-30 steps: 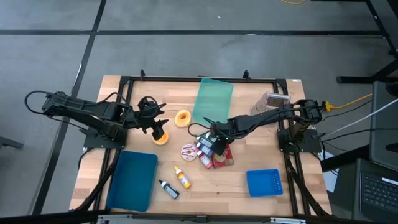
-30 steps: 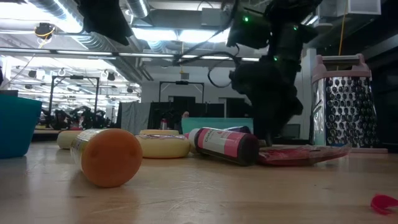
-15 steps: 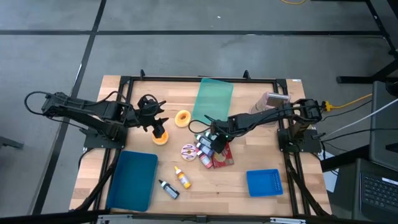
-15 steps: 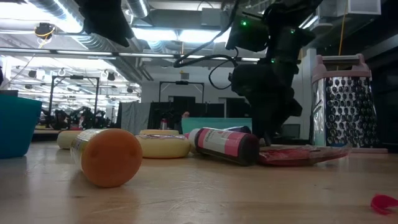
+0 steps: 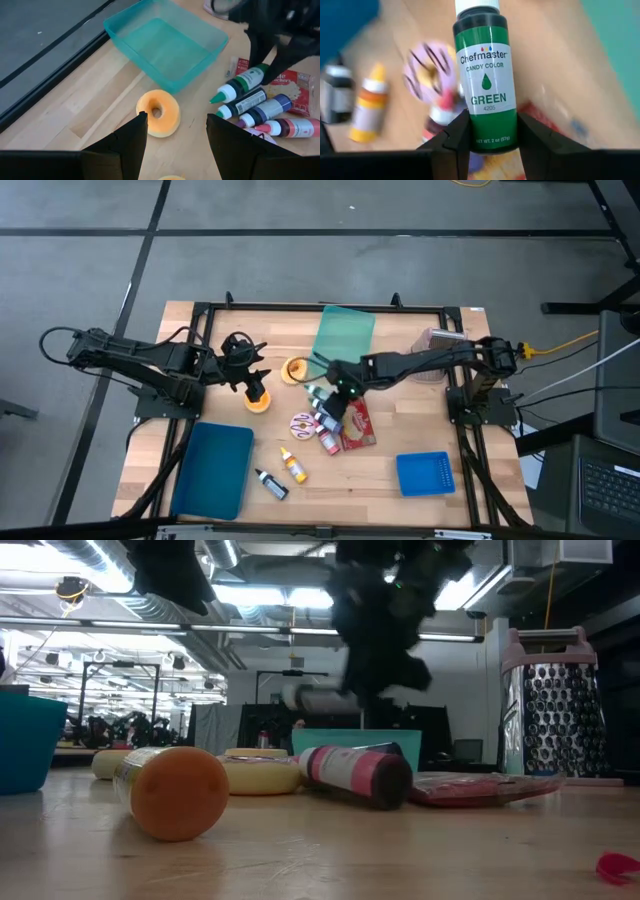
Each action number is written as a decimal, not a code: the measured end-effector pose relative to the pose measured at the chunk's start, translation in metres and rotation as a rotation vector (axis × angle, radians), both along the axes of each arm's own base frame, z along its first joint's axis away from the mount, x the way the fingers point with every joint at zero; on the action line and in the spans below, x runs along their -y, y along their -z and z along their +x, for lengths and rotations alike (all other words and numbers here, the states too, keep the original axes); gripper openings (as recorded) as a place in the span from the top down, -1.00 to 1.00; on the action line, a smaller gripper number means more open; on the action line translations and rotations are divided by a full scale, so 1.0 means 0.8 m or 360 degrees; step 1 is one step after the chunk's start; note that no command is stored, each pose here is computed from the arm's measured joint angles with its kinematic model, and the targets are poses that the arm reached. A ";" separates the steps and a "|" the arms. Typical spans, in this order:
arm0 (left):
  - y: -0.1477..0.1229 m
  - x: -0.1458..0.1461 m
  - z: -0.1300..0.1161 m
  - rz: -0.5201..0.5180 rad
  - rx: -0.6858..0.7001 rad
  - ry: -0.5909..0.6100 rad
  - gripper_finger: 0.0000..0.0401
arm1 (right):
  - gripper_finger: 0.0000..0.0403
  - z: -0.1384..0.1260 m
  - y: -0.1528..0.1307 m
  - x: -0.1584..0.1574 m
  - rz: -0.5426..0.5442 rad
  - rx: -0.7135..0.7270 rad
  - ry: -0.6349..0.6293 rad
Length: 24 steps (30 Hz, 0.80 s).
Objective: Pick & Place Food Item
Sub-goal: Put the top green food coloring into the green bin
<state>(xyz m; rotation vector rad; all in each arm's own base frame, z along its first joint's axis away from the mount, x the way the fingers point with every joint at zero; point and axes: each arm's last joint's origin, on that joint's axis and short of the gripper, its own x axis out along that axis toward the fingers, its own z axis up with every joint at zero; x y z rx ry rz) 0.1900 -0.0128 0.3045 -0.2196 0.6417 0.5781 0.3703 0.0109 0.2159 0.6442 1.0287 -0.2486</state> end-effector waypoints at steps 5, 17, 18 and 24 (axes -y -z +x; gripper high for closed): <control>0.000 0.000 0.000 0.0002 -0.0001 0.0002 0.01 | 0.38 0.017 -0.044 0.019 -0.0069 0.0167 -0.0034; 0.000 -0.001 0.000 0.0028 0.0004 -0.0028 0.01 | 0.38 -0.014 -0.105 0.119 -0.0621 -0.0225 -0.0099; 0.000 -0.001 0.000 0.0032 0.0005 -0.0032 0.01 | 0.38 -0.018 -0.105 0.131 -0.0635 -0.0248 -0.0107; 0.000 -0.001 0.000 0.0026 0.0019 -0.0058 0.01 | 0.38 -0.038 -0.104 0.186 -0.0714 -0.0320 -0.0173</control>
